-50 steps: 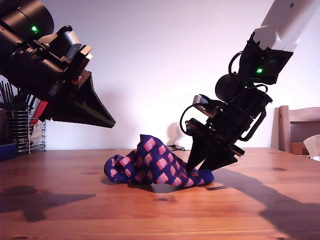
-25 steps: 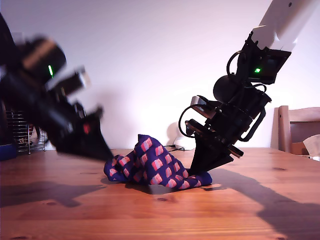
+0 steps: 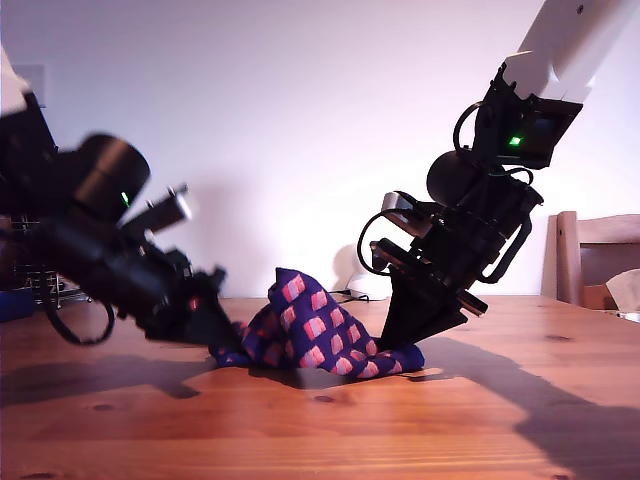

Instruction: Fold the socks in front of you. After folding them, place them to the left side.

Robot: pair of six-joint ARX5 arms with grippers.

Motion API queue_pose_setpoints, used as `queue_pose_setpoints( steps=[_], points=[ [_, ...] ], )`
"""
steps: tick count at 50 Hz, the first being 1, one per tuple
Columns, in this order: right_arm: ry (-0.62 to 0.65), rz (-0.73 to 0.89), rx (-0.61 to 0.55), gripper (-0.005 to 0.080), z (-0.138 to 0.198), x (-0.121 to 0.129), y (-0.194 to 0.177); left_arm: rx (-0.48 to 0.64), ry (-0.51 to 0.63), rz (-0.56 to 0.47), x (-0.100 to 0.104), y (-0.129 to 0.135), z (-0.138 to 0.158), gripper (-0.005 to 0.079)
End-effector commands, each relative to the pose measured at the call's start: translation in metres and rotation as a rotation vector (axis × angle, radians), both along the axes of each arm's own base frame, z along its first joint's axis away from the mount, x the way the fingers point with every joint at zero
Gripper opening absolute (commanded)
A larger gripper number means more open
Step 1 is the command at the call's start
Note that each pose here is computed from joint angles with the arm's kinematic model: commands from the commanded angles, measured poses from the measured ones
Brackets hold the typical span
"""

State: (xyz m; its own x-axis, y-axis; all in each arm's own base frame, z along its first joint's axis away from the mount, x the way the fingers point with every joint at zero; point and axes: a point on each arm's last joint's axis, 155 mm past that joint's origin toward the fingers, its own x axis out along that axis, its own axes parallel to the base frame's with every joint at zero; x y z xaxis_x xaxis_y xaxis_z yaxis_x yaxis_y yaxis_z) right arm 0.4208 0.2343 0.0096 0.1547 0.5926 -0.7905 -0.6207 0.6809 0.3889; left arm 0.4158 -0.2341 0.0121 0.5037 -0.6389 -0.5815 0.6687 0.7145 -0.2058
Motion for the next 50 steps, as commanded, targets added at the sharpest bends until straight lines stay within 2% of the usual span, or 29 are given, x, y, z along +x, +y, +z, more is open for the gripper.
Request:
queue_pose_setpoints(
  steps=[1,12,20,29,42,50],
  points=[
    [0.021,0.009,-0.001,-0.0013,-0.006,-0.002,0.003,0.03,-0.009,0.005,0.008,0.001,-0.009,-0.002],
    [0.008,0.021,-0.009,-0.0013,0.005,0.005,0.0,0.137,0.1,0.004,-0.003,0.013,-0.046,-0.002],
    [-0.002,0.026,-0.028,-0.0013,0.019,0.013,-0.009,0.2,0.147,-0.023,-0.017,0.021,-0.059,-0.002],
    [-0.034,-0.01,-0.108,-0.0013,0.029,0.031,-0.039,0.248,0.223,-0.045,-0.035,0.029,-0.072,-0.002],
    [-0.062,-0.064,-0.136,-0.0013,0.039,0.05,-0.072,0.313,0.324,-0.071,-0.06,0.041,-0.086,-0.002],
    [-0.09,-0.075,-0.187,-0.0013,0.037,0.057,-0.086,0.31,0.399,-0.108,-0.081,0.037,-0.086,-0.002]
  ],
)
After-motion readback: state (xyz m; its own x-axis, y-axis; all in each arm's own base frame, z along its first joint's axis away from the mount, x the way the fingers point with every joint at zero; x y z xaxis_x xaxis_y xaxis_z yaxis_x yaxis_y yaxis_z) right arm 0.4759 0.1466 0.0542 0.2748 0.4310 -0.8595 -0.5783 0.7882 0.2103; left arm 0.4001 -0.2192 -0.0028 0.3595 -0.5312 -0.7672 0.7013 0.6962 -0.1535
